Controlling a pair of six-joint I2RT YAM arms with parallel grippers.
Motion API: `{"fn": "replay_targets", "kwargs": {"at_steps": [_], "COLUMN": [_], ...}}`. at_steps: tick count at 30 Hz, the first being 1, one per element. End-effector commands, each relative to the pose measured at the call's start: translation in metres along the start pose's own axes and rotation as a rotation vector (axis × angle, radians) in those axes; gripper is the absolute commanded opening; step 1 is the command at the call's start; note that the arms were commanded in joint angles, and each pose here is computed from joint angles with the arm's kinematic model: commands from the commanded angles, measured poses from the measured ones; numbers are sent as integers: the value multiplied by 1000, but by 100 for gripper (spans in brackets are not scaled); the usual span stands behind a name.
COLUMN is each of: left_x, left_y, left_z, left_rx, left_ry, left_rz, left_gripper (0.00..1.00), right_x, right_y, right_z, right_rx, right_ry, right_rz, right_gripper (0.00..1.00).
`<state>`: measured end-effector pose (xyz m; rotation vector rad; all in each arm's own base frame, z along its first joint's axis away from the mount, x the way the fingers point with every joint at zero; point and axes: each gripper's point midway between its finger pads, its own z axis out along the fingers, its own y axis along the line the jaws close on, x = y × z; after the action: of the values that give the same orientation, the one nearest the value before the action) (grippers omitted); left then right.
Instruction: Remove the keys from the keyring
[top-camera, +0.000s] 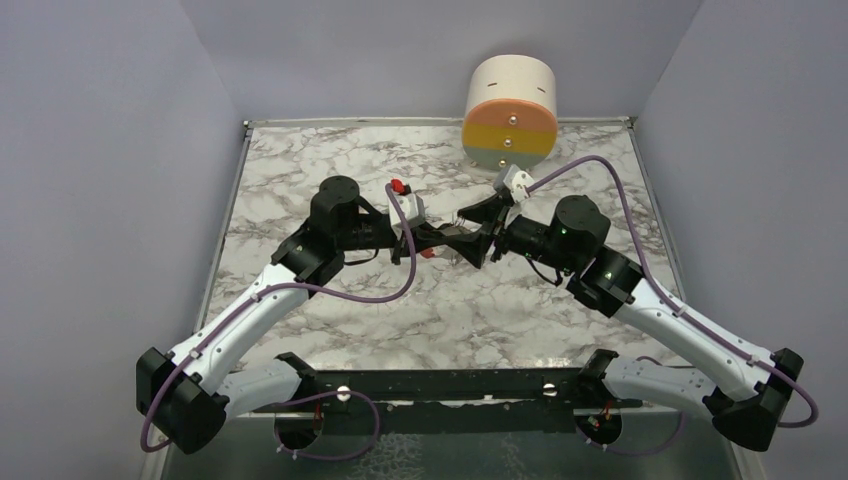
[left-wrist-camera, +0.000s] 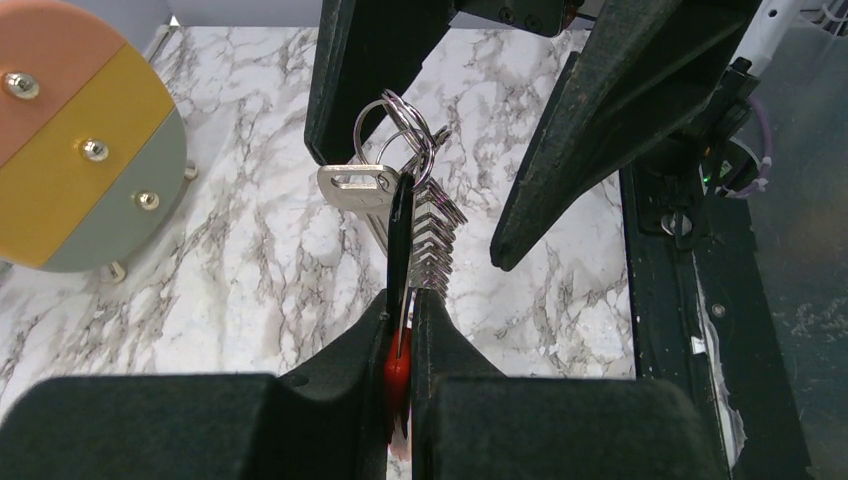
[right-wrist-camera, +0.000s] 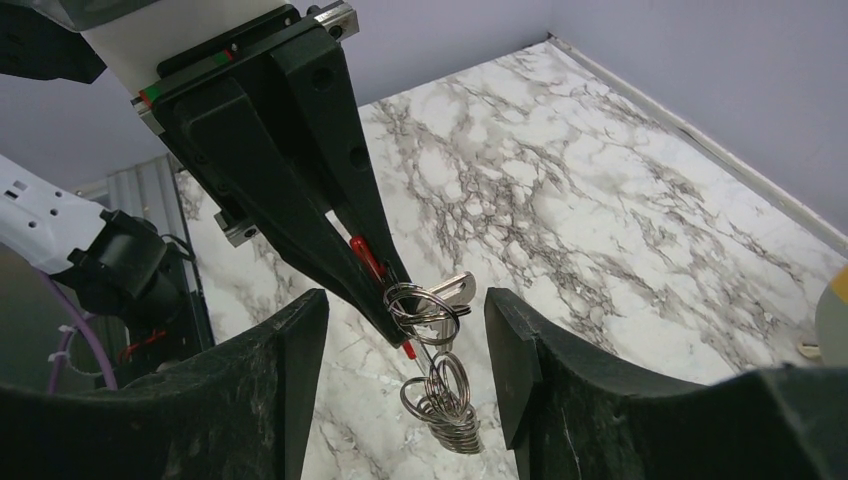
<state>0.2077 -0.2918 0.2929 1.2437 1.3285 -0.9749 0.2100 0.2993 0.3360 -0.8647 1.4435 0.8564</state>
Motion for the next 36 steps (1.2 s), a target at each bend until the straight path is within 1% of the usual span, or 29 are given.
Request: {"fn": "replay_targets", "kwargs": {"at_steps": [1,2,3,5,6,9,10,11,13,18,25,27,28,29,30,31,33,36], "left_x": [-10,-11,-11,-12,-12,-15,-15,-16,-17,-12,-3,-2,-2,-3,-2,-3,-3,-8], "left_y": [3,2,1,1,2,3,3,4,4,6,22,21,20,19,18,17,17,15], "left_z": [-2,-2,-3,-3,-4,-4,-4,-4,-4,-3,-6,-7,-8,-8,-9,-10,-12,-15], "left_rx": [-20,-15,-13,-15,-19,-29,-30,-31,-34,-45,-135,-134,-129,-124,-119,-116,-120,-124], "left_ry": [-32,-35,-36,-39,-38,-43,-45,-45,-48,-37,1,10,13,15,18,21,27,18], "left_rz": [34,35,35,38,39,45,47,45,44,30,24,32,36,40,45,55,74,102], "left_gripper": [0,0,0,0,0,0,0,0,0,0,0,0,0,0,0,0,0,0], "right_x": [-13,-14,-15,-15,-13,-7,-5,-4,-4,-18,-37,-40,-43,-43,-43,-42,-42,-37], "right_y": [-2,-2,-1,1,1,2,3,3,2,-1,-12,-14,-15,-16,-16,-15,-14,-15], "right_z": [-5,-5,-6,-5,-4,1,2,3,3,-7,-29,-35,-39,-40,-42,-43,-44,-41], "right_rx": [20,20,15,0,-2,-14,-19,-22,-16,13,103,127,137,143,146,146,142,139], "right_ry": [-40,-44,-48,-47,-40,-8,-1,1,1,-52,-127,-141,-152,-155,-159,-160,-160,-131], "right_rz": [-11,-14,-16,-17,-14,-4,-2,-5,-8,-39,-73,-75,-75,-76,-77,-78,-83,-78], "right_gripper": [58,54,47,28,23,23,21,17,2,1,1,1,10,30,47,53,59,62]}}
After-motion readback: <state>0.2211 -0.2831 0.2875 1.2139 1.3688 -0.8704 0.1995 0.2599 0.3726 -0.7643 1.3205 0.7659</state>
